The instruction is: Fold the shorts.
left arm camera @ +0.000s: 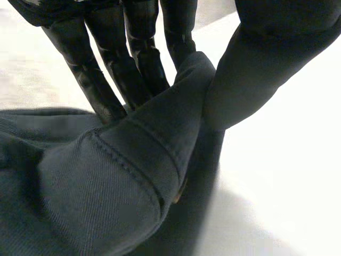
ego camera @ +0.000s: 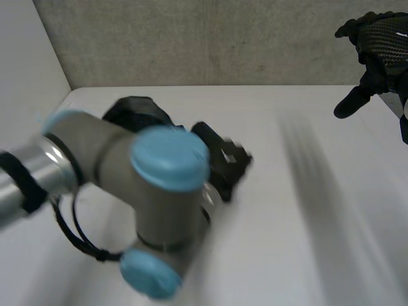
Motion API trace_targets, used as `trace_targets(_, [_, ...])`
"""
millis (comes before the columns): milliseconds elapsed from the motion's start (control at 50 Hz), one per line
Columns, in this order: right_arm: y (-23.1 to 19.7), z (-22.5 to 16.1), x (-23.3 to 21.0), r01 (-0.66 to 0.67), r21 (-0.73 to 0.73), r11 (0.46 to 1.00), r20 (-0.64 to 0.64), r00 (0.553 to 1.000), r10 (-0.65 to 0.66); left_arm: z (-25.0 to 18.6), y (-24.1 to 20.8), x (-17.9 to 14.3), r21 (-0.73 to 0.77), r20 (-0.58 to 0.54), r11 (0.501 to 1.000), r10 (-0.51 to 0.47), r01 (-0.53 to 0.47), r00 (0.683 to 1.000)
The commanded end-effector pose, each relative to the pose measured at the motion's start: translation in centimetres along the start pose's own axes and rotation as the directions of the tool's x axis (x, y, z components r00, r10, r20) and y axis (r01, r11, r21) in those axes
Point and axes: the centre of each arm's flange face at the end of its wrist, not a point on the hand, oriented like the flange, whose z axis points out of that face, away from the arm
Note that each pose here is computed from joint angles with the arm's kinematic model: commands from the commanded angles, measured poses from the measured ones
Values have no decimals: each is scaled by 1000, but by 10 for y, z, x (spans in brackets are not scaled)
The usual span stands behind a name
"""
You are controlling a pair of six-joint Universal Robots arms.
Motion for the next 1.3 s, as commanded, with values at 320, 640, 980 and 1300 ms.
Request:
trace_targets(320, [29,12,-9,84,-101,991,43,996,-81,-66,-31,-70,69,141,996,-64,55,988])
trace_targets(640, [102,-44,-96,122,-238,964,418,909,-12,-46,54,-197,-75,308,974,-182,215,934])
trace_targets(980, [156,-89,-177,199,-164,966,644,764,-48,-2,160,-245,-315,379,872,-247,375,892])
trace_targets(1300, [188,-91,-205,296,-56,954,733,660,-161,4,169,-236,-371,347,839,-273,399,897])
